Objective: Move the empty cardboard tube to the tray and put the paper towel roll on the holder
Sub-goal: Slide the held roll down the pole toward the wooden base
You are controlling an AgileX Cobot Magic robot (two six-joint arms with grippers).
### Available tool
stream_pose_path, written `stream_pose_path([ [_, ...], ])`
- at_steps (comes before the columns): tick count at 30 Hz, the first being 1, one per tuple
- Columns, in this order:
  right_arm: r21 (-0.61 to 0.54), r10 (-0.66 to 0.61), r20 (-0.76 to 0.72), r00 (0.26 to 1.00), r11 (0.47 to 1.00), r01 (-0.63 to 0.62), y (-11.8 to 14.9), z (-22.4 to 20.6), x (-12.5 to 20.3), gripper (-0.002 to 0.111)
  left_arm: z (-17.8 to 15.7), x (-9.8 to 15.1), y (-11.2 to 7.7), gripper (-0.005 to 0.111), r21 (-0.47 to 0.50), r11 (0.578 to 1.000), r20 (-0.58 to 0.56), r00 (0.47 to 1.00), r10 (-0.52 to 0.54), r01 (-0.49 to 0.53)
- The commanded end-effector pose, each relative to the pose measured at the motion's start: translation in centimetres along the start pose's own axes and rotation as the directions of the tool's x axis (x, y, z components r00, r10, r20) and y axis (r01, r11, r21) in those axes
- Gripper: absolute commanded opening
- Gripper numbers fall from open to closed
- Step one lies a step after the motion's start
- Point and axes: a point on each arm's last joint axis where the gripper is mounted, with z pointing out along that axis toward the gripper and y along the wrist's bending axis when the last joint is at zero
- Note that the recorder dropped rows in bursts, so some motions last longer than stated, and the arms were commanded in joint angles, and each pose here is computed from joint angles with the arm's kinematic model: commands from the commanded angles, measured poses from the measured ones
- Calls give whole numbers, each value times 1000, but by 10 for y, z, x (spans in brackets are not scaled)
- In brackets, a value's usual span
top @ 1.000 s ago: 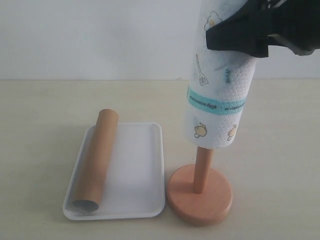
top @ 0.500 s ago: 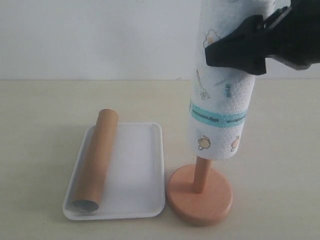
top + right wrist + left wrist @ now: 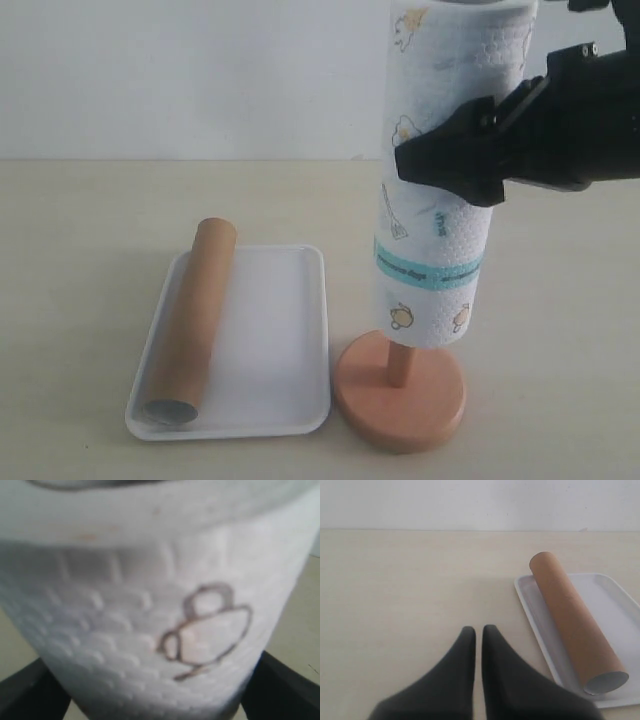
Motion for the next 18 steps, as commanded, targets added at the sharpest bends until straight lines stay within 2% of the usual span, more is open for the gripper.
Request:
stream_pose_path([
  [1, 29, 22, 20, 1000, 999, -23, -3, 1, 3, 64, 0, 1, 0, 4, -3, 1000, -1, 1000, 1, -1],
  [6, 16, 40, 7, 999, 999, -40, -2, 2, 8, 64, 0, 1, 0, 4, -3, 1000, -1, 1000, 1, -1],
  [11, 54, 60, -10, 998, 997, -60, -7, 7, 23, 64, 0, 1, 0, 4, -3, 1000, -1, 1000, 1, -1],
  [18, 15, 98, -72, 993, 995, -97, -11, 25, 36, 64, 0, 1, 0, 4, -3, 1000, -1, 1000, 1, -1],
])
